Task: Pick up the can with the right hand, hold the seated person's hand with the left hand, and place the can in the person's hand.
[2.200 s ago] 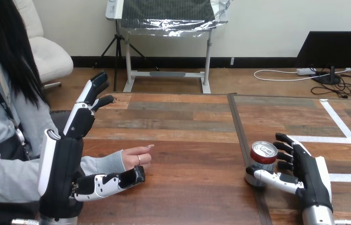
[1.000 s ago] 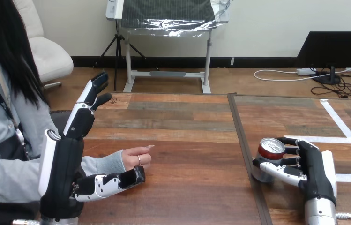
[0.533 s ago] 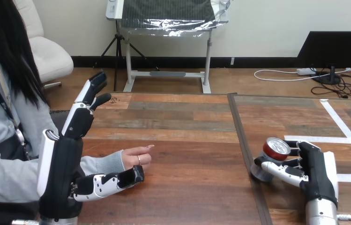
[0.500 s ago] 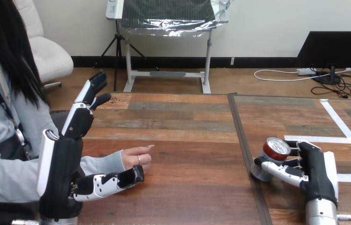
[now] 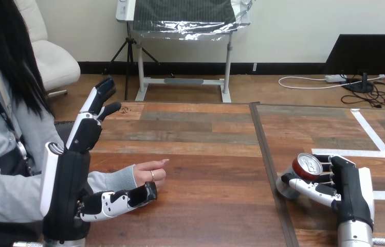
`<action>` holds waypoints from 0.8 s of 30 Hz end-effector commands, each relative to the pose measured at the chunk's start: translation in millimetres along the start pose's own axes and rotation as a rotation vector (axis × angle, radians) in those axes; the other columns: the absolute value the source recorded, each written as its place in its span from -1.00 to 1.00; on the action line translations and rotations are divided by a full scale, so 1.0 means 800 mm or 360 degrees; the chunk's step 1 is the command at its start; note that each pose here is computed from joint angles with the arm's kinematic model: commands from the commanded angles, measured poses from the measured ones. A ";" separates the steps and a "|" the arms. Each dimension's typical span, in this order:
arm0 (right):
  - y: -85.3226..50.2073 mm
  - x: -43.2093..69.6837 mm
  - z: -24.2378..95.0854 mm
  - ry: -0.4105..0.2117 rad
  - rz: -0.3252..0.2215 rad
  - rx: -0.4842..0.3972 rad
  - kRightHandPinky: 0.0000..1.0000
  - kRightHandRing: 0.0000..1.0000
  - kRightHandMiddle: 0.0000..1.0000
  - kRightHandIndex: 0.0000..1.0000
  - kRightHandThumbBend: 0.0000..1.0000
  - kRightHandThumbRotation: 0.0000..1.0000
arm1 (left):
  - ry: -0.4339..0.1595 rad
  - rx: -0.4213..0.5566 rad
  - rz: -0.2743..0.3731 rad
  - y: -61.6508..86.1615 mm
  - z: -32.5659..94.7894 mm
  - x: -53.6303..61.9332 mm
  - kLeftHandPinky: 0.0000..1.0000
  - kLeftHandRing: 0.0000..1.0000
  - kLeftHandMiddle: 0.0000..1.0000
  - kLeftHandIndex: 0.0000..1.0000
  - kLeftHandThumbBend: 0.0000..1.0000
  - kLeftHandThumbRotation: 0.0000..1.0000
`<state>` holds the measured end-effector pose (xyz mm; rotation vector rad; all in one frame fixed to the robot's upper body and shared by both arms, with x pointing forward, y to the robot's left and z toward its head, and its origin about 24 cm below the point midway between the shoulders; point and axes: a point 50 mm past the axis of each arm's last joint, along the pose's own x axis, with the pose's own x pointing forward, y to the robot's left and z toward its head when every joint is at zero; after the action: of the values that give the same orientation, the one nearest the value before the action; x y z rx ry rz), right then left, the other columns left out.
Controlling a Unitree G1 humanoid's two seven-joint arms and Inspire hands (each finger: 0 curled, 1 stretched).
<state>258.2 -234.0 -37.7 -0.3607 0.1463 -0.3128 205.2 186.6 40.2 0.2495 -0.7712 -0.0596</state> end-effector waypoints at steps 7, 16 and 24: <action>-0.005 0.021 0.042 -0.0242 -0.0055 0.0000 -0.16 -0.06 0.08 0.09 0.54 -1.00 | -0.0071 0.0002 0.0000 -0.003 0.002 0.015 0.67 0.84 0.88 0.82 1.00 0.21; -0.006 0.022 0.045 -0.0276 -0.0057 0.0013 -0.16 -0.06 0.08 0.09 0.54 -1.00 | -0.0018 0.0030 -0.0001 -0.005 -0.001 0.015 0.69 0.86 0.88 0.83 1.00 0.24; -0.009 0.024 0.048 -0.0313 -0.0053 -0.0016 -0.18 -0.09 0.07 0.08 0.57 -1.00 | 0.0082 0.0067 0.0003 -0.007 -0.006 0.013 0.70 0.87 0.89 0.84 1.00 0.25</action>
<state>258.1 -234.4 -35.5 -0.3970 0.1246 -0.3065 209.8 180.7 34.2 0.2819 -0.6993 -0.0667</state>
